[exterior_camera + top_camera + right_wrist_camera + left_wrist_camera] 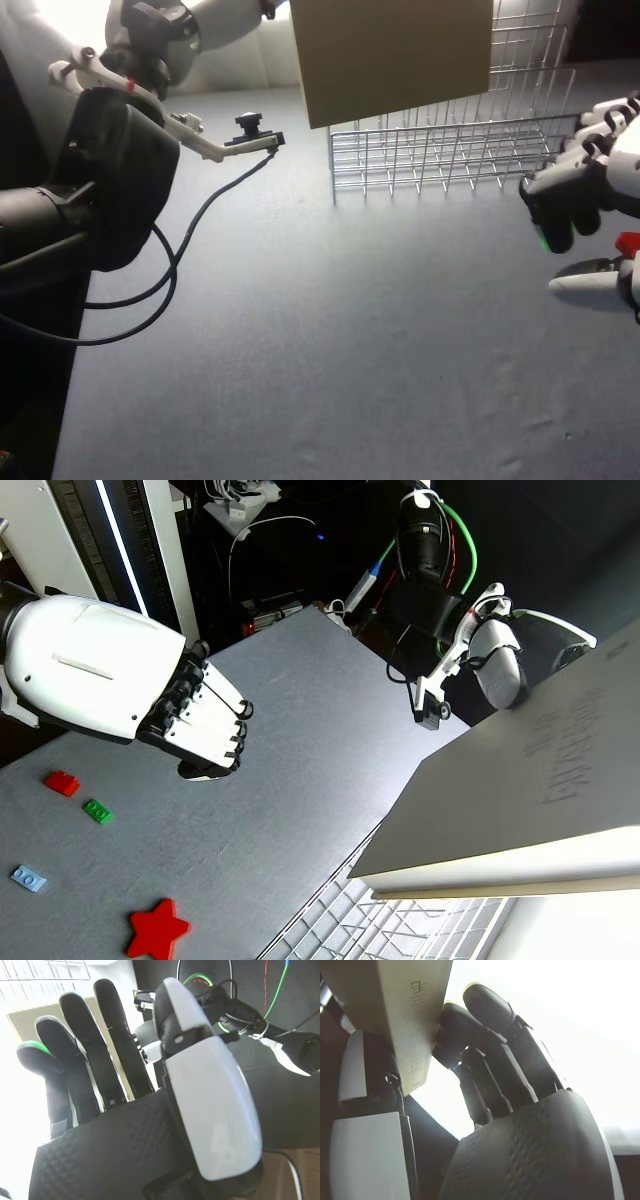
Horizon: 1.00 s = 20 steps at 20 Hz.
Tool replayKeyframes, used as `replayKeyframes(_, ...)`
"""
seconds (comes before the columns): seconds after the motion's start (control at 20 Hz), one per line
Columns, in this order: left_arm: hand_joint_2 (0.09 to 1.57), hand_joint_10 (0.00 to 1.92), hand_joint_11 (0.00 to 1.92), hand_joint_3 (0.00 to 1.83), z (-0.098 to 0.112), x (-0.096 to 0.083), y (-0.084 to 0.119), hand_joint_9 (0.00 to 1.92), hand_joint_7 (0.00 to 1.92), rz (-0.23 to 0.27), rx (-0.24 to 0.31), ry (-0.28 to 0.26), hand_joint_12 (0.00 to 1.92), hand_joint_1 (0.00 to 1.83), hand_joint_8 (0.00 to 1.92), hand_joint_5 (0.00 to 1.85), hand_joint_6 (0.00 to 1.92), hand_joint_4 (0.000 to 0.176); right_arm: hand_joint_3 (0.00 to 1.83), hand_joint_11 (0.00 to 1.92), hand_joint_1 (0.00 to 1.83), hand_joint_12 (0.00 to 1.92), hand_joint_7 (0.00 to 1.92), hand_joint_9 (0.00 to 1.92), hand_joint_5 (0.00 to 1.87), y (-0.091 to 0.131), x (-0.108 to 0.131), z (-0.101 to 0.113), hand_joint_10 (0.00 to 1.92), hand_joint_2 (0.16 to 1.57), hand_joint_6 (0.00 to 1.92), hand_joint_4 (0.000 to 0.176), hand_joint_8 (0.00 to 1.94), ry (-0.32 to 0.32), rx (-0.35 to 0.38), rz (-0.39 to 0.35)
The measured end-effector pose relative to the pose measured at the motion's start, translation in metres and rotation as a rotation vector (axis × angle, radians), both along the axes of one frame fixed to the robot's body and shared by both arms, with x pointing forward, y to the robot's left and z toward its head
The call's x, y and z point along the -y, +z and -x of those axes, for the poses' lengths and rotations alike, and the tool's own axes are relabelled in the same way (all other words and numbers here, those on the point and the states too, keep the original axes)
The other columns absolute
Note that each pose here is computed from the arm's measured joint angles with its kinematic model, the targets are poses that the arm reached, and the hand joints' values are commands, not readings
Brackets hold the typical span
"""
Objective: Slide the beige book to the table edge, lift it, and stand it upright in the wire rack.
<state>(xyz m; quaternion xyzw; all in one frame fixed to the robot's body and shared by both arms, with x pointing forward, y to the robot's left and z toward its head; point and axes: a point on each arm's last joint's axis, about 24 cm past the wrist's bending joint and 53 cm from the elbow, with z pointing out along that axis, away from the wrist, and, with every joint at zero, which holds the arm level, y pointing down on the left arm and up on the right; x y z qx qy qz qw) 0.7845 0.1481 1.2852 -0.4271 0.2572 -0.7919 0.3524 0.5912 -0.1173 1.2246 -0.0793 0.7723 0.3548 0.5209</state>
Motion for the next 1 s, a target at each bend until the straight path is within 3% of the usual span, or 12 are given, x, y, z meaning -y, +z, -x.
replayKeyframes(0.1, 1.1, 1.17, 0.81, 0.0, 0.0, 0.003, -0.003, 1.05, 1.03, 0.006, 0.006, 0.004, 1.34, 1.39, 0.93, 0.89, 0.9, 0.0, 0.0, 0.3, 0.42, 1.92, 0.63, 0.47, 0.59, -0.002, 0.003, -0.002, 1.67, 1.25, 1.22, 0.0, 1.34, -0.009, -0.012, 0.002)
replayKeyframes(0.2, 1.14, 1.28, 0.79, 0.0, 0.002, 0.006, -0.004, 0.95, 0.94, 0.007, 0.019, 0.003, 1.35, 1.37, 1.05, 0.81, 1.02, 0.0, 0.0, 0.33, 0.48, 1.92, 0.64, 0.49, 0.61, -0.003, 0.003, -0.002, 1.68, 1.23, 1.15, 0.0, 1.35, -0.01, -0.015, 0.001)
replayKeyframes(0.4, 1.14, 1.3, 0.79, 0.0, 0.001, 0.007, -0.01, 0.94, 0.93, 0.007, 0.023, 0.011, 1.37, 1.37, 1.06, 0.8, 1.01, 0.0, 0.0, 0.32, 0.45, 1.92, 0.62, 0.48, 0.57, -0.003, 0.002, -0.001, 1.69, 1.24, 1.22, 0.0, 1.37, -0.007, -0.014, 0.0)
replayKeyframes(0.55, 1.09, 1.17, 0.82, 0.0, -0.002, 0.003, -0.01, 1.06, 1.05, 0.019, 0.036, 0.024, 1.33, 1.39, 0.88, 0.91, 0.85, 0.0, 0.0, 0.34, 0.48, 1.92, 0.65, 0.51, 0.58, -0.002, 0.002, -0.002, 1.66, 1.23, 1.21, 0.0, 1.32, -0.007, -0.013, -0.002)
replayKeyframes(0.65, 1.14, 1.3, 0.79, 0.0, -0.004, 0.003, -0.01, 0.94, 0.94, 0.018, 0.045, 0.03, 1.35, 1.37, 1.04, 0.81, 1.0, 0.0, 0.0, 0.33, 0.5, 1.92, 0.64, 0.51, 0.57, -0.002, 0.002, -0.002, 1.67, 1.23, 1.22, 0.0, 1.32, -0.007, -0.012, -0.002)
replayKeyframes(0.85, 1.1, 1.17, 0.8, 0.0, -0.009, 0.004, -0.009, 1.05, 1.03, 0.017, 0.059, 0.029, 1.35, 1.38, 0.9, 0.86, 0.95, 0.0, 0.0, 0.32, 0.47, 1.92, 0.62, 0.48, 0.57, -0.002, 0.002, -0.002, 1.68, 1.24, 1.21, 0.0, 1.36, -0.007, -0.011, -0.003)
replayKeyframes(1.0, 1.12, 1.21, 0.82, 0.0, -0.013, 0.005, -0.011, 0.98, 0.97, 0.026, 0.059, 0.029, 1.3, 1.38, 0.96, 0.83, 1.05, 0.0, 0.0, 0.35, 0.48, 1.92, 0.68, 0.55, 0.6, -0.001, 0.002, -0.002, 1.61, 1.23, 1.15, 0.0, 1.28, -0.007, -0.009, -0.005)
